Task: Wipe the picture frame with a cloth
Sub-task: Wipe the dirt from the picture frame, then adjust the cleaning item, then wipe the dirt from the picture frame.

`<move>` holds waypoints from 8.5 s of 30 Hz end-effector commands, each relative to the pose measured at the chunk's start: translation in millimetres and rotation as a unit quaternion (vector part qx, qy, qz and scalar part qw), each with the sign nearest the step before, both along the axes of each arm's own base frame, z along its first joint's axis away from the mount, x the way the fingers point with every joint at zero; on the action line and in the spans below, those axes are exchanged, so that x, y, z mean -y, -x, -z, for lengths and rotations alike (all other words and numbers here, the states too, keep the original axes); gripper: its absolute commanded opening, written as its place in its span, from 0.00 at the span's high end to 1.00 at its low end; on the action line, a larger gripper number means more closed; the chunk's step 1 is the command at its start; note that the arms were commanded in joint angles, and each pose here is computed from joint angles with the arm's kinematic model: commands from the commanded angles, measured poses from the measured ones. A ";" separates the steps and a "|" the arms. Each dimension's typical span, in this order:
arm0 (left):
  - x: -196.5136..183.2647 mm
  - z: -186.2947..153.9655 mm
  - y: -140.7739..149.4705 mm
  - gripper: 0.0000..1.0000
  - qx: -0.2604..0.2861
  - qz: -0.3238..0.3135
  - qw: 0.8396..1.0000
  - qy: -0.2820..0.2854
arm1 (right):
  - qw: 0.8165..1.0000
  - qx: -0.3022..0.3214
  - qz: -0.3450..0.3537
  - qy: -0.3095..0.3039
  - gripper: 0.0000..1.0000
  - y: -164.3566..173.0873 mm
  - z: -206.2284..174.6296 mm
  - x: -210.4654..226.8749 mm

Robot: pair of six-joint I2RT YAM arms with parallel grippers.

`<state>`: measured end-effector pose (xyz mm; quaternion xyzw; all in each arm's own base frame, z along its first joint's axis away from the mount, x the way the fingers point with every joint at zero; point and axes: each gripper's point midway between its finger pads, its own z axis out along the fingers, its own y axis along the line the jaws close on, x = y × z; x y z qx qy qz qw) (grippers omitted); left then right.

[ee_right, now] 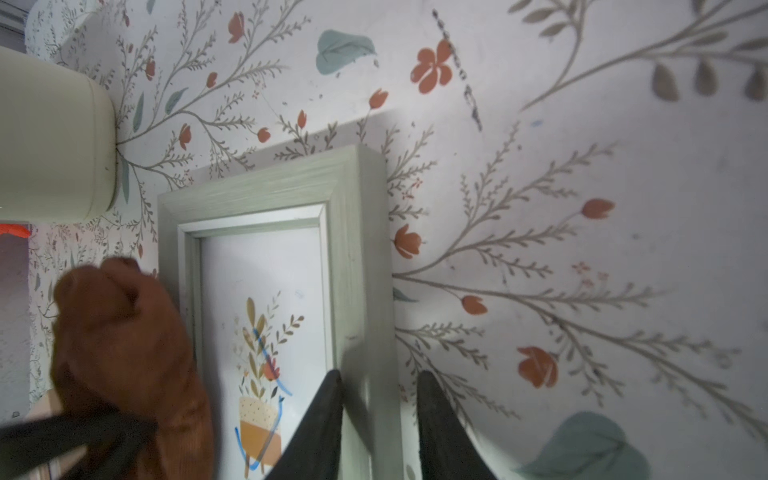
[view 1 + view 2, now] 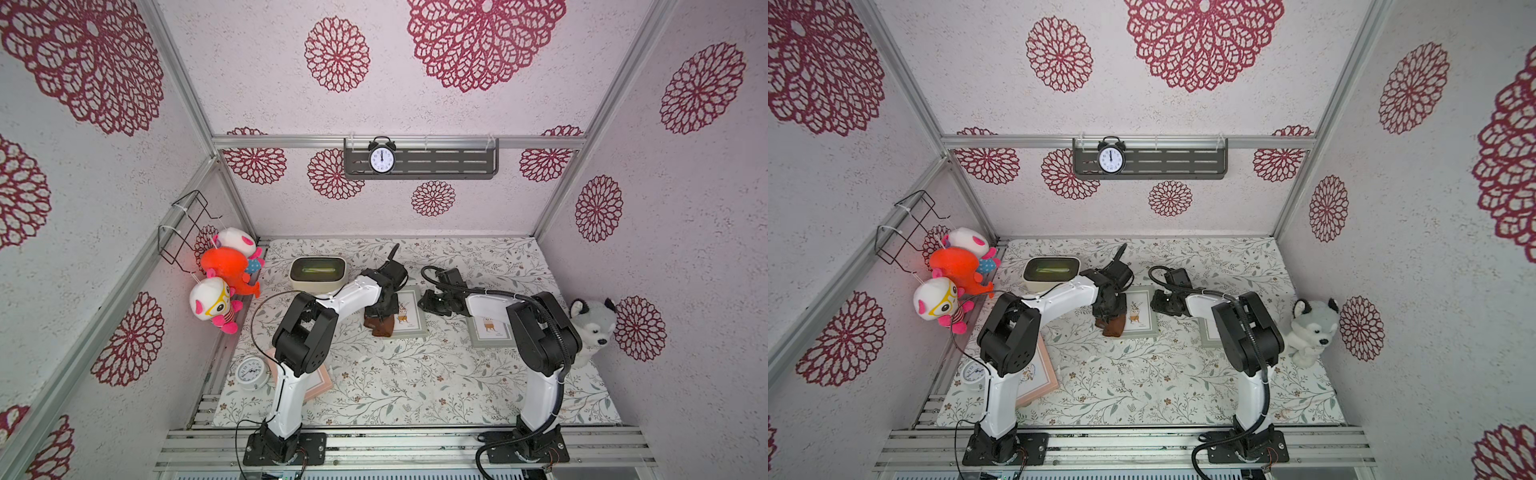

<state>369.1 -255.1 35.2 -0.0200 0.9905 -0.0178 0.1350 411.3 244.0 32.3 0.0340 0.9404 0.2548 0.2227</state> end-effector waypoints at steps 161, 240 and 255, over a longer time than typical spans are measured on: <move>72.7 -222.9 7.1 1.00 0.169 0.177 0.844 0.478 | 0.877 0.053 -0.095 -0.467 0.46 40.1 -243.8 -53.9; -30.4 76.2 56.2 0.83 -0.054 -0.128 0.979 0.152 | 0.977 -0.094 -0.191 0.028 1.00 112.5 25.1 -84.9; -38.0 93.0 65.8 0.84 -0.072 -0.131 0.980 0.132 | 0.973 -0.101 -0.197 0.063 1.00 116.5 35.5 -85.8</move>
